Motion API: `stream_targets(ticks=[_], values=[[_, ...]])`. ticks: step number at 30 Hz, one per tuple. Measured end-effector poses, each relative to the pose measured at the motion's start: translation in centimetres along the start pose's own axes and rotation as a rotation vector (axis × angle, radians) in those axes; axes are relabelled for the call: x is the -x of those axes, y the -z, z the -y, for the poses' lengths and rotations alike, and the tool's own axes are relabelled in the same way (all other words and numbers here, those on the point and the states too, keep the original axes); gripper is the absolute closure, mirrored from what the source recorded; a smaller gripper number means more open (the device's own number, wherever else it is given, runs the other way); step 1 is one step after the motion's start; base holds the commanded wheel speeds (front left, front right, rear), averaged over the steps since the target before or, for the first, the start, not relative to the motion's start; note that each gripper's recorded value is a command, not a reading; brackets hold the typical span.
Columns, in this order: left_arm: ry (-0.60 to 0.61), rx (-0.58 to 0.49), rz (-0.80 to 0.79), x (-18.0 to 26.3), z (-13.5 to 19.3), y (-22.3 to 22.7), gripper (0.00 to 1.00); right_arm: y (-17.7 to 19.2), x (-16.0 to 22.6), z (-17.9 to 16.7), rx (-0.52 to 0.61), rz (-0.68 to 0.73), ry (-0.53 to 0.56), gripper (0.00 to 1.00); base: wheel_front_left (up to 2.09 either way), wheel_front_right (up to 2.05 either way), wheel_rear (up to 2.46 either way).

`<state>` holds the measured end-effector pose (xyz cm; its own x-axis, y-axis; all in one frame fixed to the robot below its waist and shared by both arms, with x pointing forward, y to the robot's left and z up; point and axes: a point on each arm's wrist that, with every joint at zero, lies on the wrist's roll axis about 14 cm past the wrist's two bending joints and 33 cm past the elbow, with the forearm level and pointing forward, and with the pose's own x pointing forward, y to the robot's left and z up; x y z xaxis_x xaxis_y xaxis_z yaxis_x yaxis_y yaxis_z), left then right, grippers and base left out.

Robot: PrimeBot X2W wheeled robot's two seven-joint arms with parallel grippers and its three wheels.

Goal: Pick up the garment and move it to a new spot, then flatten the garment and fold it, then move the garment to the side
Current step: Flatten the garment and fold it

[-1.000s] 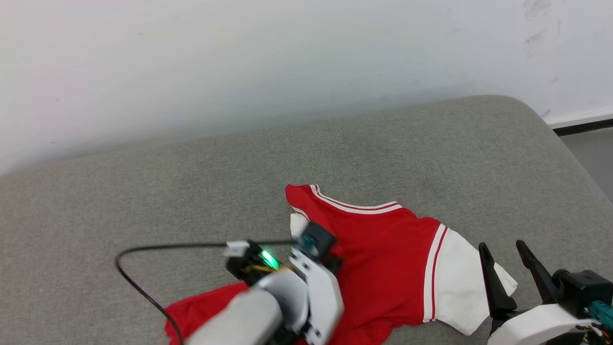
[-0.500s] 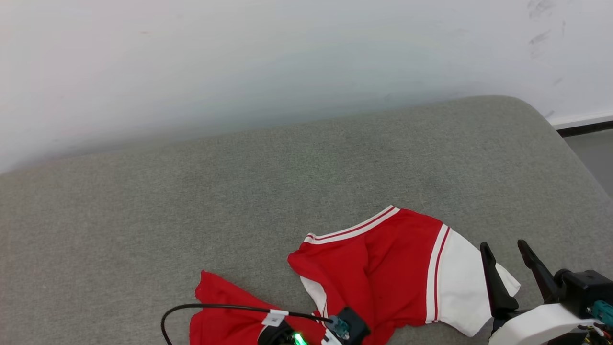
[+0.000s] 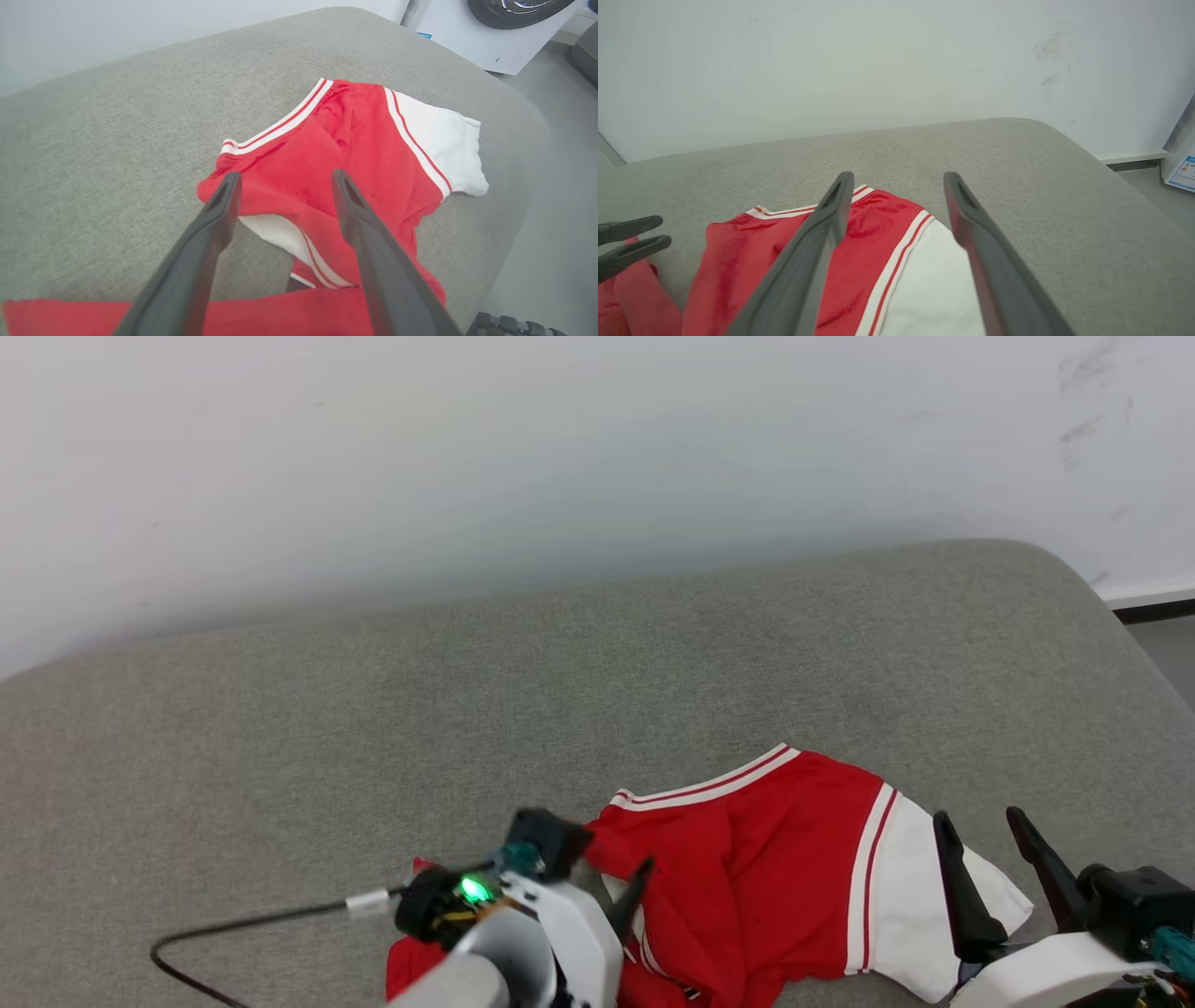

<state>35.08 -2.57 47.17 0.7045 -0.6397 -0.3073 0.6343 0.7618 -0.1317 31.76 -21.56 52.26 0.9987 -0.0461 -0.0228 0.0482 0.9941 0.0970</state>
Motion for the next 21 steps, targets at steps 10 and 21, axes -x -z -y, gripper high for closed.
stream_targets(ticks=[10,21], values=[[-0.038,-0.055,-0.164,-2.9,-5.3,0.2,0.00,-0.1,-1.8,-0.6,0.032,-0.008,-0.024,0.00,0.00,0.00,0.00],[0.068,-0.198,-0.533,-6.0,-6.9,5.9,0.00,1.7,-3.7,0.3,0.053,-0.053,-0.004,0.00,0.00,0.00,0.00]])
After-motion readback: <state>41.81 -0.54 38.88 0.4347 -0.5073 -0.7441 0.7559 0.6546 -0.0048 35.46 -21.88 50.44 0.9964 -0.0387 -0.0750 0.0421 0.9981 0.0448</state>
